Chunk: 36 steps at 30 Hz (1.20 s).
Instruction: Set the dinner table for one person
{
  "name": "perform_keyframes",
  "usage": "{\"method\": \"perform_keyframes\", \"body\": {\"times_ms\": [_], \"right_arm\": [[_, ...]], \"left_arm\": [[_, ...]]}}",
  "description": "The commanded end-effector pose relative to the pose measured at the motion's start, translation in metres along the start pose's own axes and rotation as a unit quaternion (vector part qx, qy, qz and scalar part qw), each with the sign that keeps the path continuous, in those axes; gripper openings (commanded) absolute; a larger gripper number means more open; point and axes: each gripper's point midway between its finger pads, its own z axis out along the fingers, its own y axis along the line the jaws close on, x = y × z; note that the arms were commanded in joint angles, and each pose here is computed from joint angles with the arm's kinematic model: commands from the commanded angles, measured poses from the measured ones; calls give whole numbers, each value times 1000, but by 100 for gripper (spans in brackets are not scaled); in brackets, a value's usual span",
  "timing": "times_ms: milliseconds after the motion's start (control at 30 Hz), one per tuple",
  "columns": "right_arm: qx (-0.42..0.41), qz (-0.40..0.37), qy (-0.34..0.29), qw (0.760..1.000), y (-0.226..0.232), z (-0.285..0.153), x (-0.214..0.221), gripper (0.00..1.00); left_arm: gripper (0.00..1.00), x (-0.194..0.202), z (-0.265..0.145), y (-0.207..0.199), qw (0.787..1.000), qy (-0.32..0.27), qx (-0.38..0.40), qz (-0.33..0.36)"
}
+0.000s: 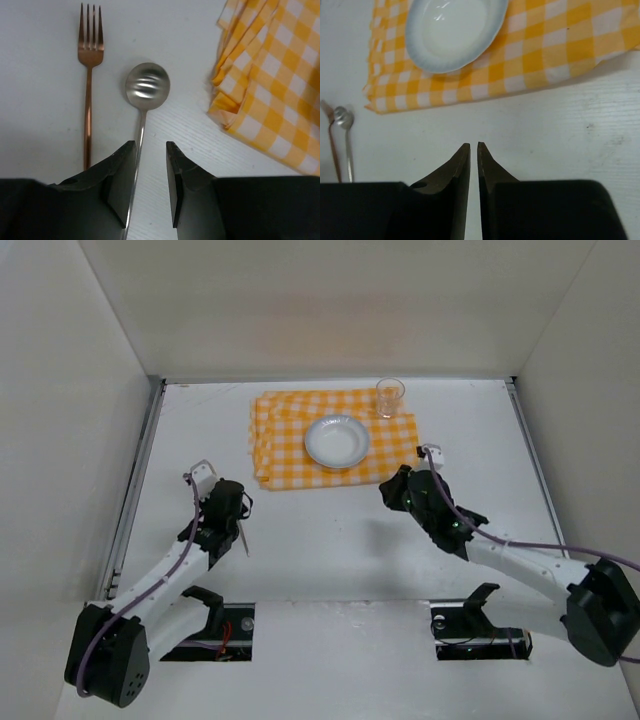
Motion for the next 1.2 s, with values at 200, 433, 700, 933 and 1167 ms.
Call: {"method": "perform_keyframes", "body": {"times_ms": [200,433,700,933,1167], "right_arm": [[-54,-7,-60,997,19,-31,-10,27],[-64,-7,-69,996,15,-31,-7,29],[-71,-5,-74,995,18,-33,-8,32],[-67,11,-98,993,10,-41,-18,50],[-23,77,-182,980,-29,-61,-61,62]], "left_arm": [[30,41,2,17,995,78,-47,48],[31,65,2,16,990,110,-51,76],[21,75,8,18,987,125,-60,84],[2,68,5,9,990,113,-37,77],[1,-6,-49,-87,992,54,106,43]]}}
